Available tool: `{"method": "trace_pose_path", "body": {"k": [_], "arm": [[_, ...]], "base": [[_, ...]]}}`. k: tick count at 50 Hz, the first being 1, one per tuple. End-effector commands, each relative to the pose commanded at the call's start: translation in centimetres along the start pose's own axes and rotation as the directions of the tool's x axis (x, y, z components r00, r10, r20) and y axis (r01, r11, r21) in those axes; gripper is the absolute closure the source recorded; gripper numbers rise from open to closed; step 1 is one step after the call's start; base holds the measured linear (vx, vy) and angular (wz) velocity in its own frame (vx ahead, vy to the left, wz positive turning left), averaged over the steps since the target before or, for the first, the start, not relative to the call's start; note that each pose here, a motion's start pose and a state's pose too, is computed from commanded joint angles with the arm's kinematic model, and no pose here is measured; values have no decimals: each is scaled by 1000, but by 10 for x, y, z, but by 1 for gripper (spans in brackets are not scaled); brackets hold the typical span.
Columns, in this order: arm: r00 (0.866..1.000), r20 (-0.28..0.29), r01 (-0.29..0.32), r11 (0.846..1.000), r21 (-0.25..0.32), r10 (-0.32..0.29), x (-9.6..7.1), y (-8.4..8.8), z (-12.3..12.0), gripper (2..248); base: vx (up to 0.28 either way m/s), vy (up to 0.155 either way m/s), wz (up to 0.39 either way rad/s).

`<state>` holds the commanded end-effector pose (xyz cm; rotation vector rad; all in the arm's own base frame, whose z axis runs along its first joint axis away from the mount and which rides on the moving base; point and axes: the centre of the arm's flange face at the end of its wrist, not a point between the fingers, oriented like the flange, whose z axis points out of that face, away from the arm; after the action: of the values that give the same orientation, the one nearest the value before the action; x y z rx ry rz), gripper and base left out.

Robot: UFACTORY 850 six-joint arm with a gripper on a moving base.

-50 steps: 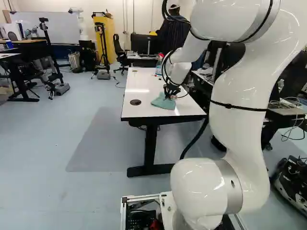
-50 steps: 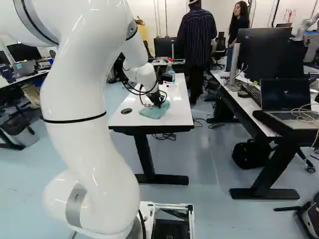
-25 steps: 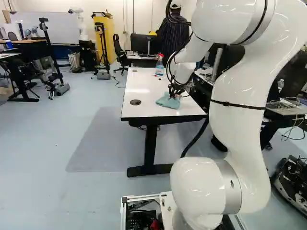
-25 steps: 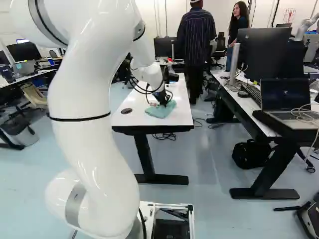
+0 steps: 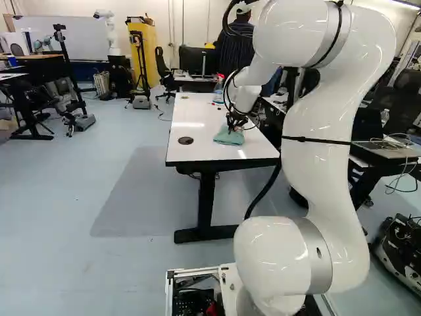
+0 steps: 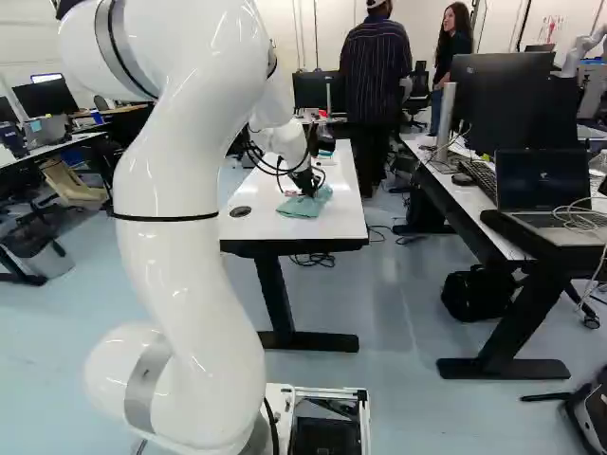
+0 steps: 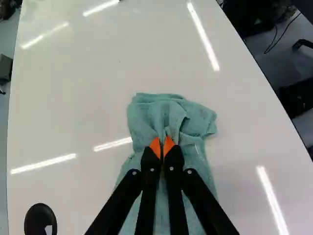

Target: Clean the table with the green towel

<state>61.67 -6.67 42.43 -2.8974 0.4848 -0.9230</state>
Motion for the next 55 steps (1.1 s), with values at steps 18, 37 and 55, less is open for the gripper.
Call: {"method": "trace_pose_path", "body": {"k": [18, 37, 55], "arm": [[999, -2, 42, 999, 31, -42, 2, -34, 9, 222], [996, -1, 86, 994, 62, -86, -3, -68, 12, 222], [992, 4, 127, 988, 91, -127, -14, -99, 11, 222]], "base": [[0, 0, 0], [0, 0, 0], [0, 0, 0]]}}
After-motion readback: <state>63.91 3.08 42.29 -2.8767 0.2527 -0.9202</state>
